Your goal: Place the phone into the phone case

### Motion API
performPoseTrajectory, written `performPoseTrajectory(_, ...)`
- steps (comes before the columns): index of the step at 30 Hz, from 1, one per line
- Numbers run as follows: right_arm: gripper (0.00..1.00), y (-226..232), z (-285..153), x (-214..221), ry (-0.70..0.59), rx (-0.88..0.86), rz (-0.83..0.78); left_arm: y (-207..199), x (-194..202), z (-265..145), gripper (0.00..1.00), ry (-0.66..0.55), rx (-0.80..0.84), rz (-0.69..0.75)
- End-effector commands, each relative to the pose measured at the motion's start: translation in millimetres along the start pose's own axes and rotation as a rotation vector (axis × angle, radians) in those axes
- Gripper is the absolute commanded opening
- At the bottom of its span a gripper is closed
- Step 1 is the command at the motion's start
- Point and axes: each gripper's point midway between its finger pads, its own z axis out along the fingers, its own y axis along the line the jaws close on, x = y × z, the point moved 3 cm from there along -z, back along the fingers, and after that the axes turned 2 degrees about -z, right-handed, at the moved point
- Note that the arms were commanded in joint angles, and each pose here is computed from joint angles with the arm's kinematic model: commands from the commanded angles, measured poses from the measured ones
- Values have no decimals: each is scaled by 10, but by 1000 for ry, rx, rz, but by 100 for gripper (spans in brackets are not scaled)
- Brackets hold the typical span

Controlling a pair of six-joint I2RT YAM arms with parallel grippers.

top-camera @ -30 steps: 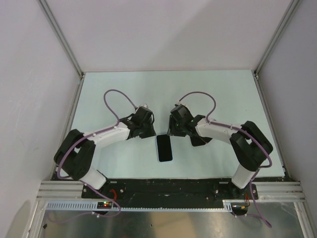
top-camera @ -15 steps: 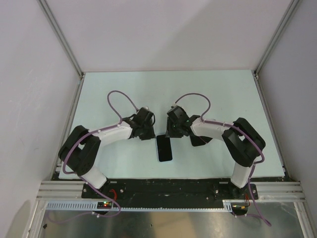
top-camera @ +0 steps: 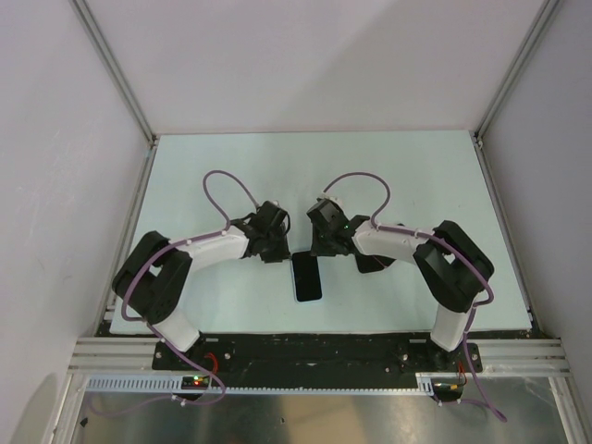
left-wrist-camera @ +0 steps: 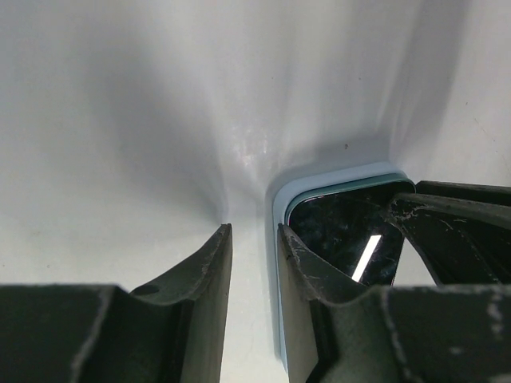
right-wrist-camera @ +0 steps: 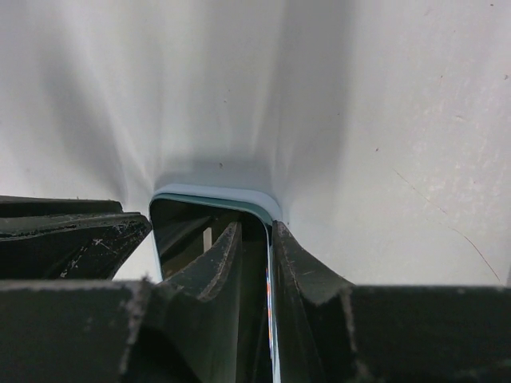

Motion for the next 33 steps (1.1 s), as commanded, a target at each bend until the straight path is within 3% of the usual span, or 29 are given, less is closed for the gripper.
performPoseTrajectory(1, 19, -91, 190, 376, 98, 70, -57, -213, -88, 19, 34, -14, 73, 4)
performPoseTrajectory(18, 5, -160, 295, 818, 176, 160, -146, -282, -112, 7, 33, -21, 101, -15)
performPoseTrajectory(33, 0, -362, 472, 1388, 294, 263, -218, -318, -189, -137, 34, -66, 125, -29)
